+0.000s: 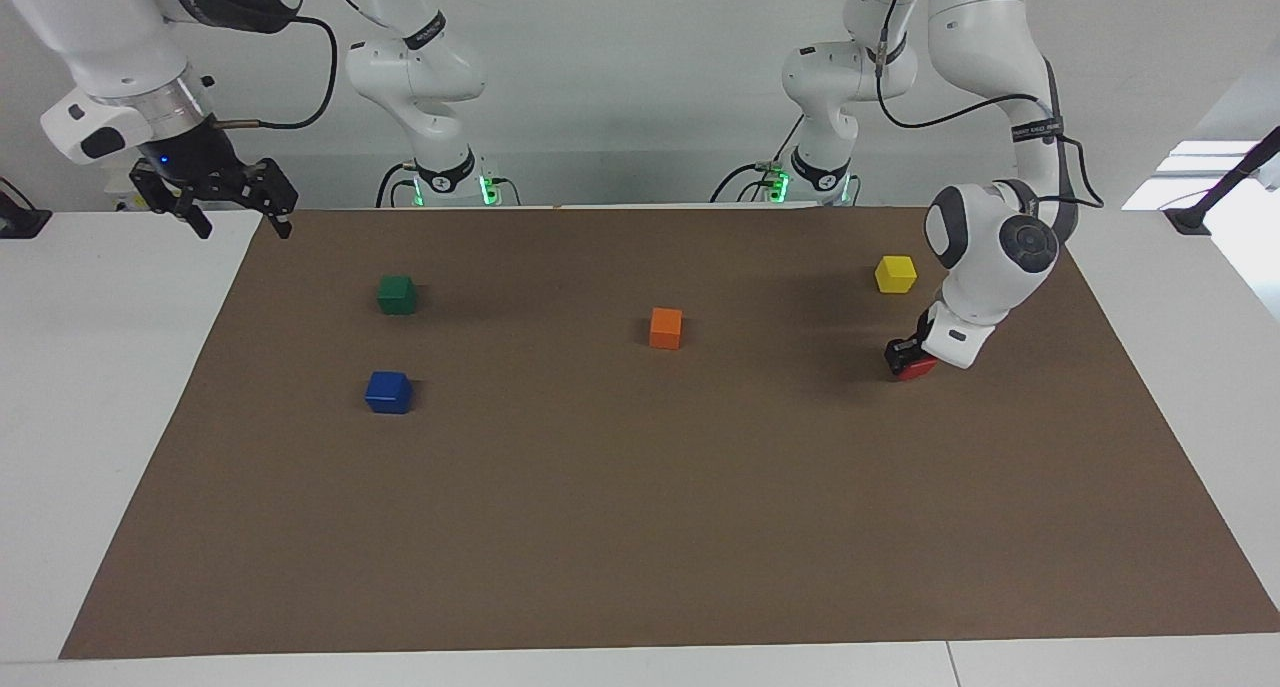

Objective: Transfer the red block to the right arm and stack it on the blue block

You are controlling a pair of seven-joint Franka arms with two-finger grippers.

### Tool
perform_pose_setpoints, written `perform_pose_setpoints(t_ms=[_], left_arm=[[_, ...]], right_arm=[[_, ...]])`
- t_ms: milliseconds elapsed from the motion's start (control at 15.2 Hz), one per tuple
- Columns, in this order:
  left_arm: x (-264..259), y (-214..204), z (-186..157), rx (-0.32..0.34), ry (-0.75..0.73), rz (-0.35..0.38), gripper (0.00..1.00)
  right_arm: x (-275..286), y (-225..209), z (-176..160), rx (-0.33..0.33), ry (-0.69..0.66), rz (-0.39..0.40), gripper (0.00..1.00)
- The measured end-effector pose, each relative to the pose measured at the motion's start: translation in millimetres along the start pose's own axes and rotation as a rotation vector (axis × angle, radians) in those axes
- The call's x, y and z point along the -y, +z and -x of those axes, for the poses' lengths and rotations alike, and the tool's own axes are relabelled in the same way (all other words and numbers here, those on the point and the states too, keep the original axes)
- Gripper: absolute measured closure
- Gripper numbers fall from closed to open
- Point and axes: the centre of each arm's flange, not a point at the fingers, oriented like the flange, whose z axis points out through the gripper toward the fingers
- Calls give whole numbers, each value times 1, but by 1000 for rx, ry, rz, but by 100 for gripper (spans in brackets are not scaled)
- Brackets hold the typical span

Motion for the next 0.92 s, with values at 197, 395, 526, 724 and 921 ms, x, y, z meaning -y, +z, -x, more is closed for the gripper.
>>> perform_pose_setpoints(t_ms=[197,395,526,724,921], left_arm=[[-30,-83,13,118,-152,45,45],[-66,-157,43,195,-365,127,45],[-92,-200,73,213,-535,192,45],[-133,-265,142,253,-720,308,45],[-152,-307,204,335,-841,396,45]], right_arm=[[3,2,0,1,-10,-31,0],[10,7,2,0,-25,-136,0],[13,13,7,-1,-19,-245,0],[16,17,19,-1,-18,-417,0],[12,22,26,-7,-10,-582,0]])
